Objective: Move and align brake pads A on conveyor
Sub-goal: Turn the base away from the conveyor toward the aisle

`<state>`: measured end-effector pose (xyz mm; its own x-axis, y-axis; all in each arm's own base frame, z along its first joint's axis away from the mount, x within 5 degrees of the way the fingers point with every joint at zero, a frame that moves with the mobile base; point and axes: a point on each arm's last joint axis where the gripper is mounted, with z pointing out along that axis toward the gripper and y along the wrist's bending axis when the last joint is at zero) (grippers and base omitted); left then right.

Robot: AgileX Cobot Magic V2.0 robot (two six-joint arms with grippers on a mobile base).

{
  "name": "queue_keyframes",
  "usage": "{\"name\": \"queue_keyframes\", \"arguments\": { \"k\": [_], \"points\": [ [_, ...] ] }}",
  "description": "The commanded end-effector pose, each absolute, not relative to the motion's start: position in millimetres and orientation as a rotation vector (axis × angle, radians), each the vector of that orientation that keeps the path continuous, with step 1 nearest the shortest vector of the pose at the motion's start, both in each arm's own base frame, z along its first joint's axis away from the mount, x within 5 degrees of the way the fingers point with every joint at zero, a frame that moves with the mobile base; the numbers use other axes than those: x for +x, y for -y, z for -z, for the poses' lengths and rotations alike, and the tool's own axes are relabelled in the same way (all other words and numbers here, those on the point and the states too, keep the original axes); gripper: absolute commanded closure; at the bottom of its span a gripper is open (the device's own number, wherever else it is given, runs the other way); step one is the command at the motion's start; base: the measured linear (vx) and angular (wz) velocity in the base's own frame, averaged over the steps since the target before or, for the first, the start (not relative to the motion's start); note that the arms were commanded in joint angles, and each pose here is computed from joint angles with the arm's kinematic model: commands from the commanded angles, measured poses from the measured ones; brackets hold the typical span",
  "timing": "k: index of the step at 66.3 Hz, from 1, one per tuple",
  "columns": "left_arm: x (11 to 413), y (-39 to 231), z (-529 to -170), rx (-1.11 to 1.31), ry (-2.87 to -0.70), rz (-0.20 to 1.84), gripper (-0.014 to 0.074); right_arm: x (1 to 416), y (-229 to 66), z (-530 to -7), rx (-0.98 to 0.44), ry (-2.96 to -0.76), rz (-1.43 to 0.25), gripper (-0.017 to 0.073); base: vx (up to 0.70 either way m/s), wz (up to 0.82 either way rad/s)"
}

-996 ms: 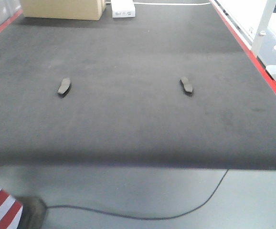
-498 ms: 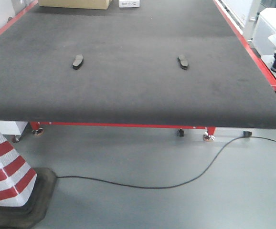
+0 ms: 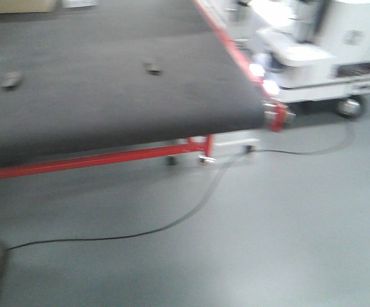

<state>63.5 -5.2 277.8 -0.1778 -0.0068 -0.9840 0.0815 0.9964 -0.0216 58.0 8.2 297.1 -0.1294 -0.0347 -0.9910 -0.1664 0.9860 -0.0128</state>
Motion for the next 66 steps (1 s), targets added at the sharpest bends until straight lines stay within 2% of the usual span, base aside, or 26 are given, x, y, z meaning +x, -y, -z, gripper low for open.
{"name": "queue_keyframes", "arguments": {
  "k": [1,66],
  "points": [
    [64.6,5.9,-292.0,0.061,-1.658,0.088,0.0200,58.6,-8.6,-311.3,-0.154,-1.611,-0.114,0.0127,-0.19,-0.85],
    [64.6,5.9,-292.0,0.061,-1.658,0.088,0.0200,58.6,-8.6,-311.3,-0.154,-1.611,-0.114,0.0127,-0.10,-0.80]
  ]
}}
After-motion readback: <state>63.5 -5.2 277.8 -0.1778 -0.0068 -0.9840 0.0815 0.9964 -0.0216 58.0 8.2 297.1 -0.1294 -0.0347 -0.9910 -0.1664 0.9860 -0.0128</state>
